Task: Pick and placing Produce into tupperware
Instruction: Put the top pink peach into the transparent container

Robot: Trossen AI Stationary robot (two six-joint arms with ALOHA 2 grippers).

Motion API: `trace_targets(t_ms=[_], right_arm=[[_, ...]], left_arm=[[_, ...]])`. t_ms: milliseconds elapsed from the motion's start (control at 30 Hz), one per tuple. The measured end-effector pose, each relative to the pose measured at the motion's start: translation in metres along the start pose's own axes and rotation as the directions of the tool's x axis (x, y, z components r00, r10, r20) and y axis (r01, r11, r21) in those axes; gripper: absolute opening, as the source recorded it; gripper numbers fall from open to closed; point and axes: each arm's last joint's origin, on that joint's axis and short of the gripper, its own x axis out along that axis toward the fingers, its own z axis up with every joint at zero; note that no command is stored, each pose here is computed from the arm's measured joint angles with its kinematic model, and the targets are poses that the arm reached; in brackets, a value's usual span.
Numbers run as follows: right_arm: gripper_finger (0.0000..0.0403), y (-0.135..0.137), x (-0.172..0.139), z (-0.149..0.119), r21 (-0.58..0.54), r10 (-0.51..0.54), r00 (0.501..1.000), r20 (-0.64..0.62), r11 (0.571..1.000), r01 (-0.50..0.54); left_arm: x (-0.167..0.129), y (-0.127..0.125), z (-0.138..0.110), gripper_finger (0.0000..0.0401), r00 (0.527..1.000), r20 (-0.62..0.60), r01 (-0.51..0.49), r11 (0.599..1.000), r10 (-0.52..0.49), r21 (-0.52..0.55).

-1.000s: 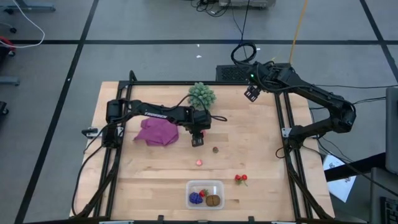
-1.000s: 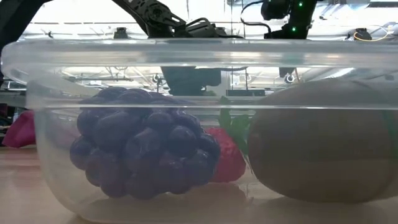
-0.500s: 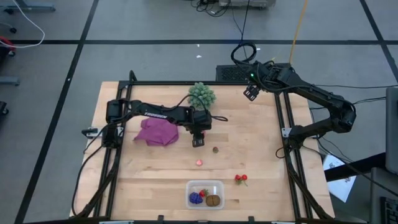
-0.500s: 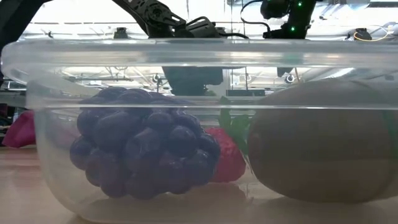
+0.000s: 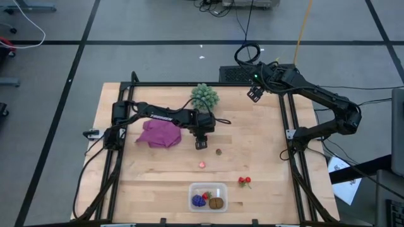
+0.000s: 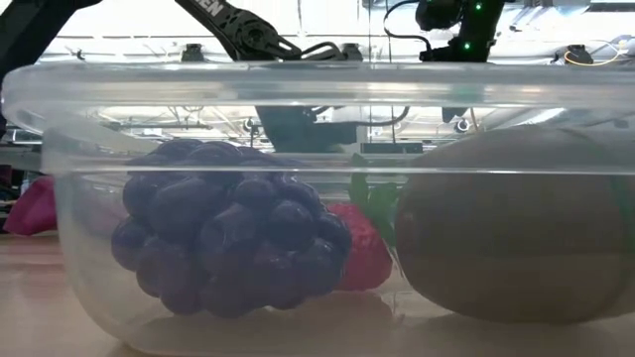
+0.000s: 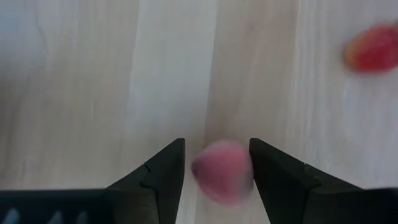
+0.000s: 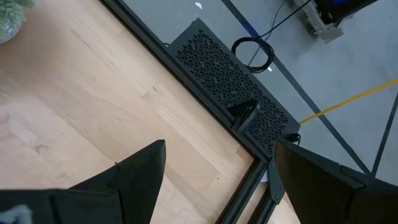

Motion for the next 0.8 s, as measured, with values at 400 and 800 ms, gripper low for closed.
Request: trace_targets(t_ms=[400,800], right_arm=[[0.0290,0.0000,0.0000,0.0015,-0.002,0.000,1.000,0.014,1.000,0.000],[0.0290,0.0000,0.0000,0.0014,0.003,0.000,1.000,0.013,1.000,0.000]], left_arm=[[-0.0014,0.0003,-0.0094,0.0182,0.994,-0.099,-0.047,0.999,0.044,-0.021],[-0.0012,0.0000,-0.0060,0.0182,0.997,-0.064,-0.046,0.999,0.045,-0.019]])
